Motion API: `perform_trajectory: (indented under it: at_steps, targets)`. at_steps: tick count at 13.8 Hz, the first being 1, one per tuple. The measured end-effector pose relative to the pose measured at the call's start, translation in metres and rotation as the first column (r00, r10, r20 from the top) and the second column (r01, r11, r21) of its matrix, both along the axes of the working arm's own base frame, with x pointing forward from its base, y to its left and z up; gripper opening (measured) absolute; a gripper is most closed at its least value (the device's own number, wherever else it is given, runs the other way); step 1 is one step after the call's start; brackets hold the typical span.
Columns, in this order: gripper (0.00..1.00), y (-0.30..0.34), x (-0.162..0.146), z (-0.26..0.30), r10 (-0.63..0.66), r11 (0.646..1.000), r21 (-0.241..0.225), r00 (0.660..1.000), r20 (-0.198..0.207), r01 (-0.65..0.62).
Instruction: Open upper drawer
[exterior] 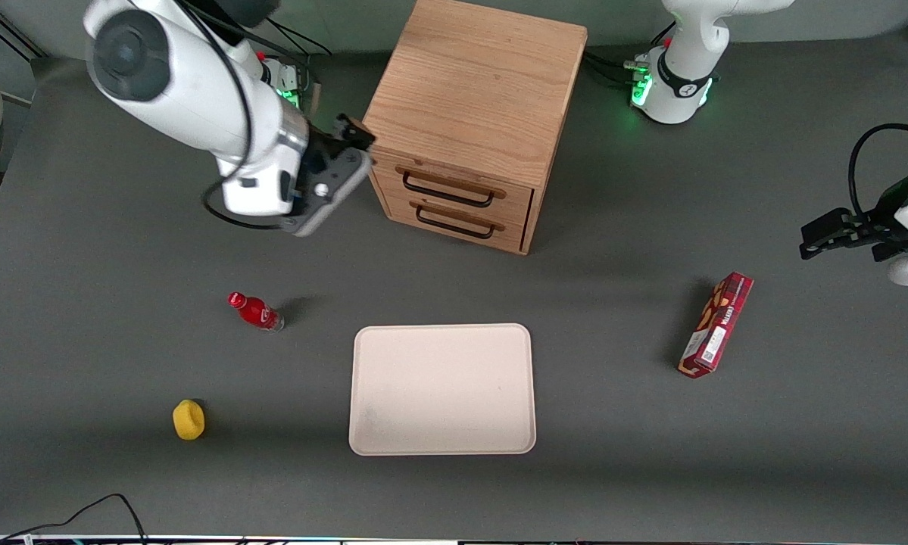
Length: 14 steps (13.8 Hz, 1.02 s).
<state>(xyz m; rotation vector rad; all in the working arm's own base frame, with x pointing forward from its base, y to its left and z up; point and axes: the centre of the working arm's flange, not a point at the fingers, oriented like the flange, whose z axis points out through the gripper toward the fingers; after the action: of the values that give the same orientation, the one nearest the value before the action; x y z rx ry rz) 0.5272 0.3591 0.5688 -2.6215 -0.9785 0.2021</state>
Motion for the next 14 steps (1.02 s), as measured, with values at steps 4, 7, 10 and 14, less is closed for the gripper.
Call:
perform_trajectory:
  at_steps: [4, 7, 10, 14]
  targets:
    - [1.00, 0.043, 0.015, -0.051, 0.057, 0.991, 0.125, 0.998, -0.009, -0.055]
    - [1.00, 0.056, 0.017, -0.099, 0.115, 0.982, 0.156, 0.993, -0.020, -0.110]
    - [1.00, 0.060, 0.007, -0.133, 0.175, 0.973, 0.158, 0.984, -0.011, -0.171]
    - [1.00, 0.066, -0.010, -0.159, 0.190, 0.971, 0.147, 0.982, -0.009, -0.187]
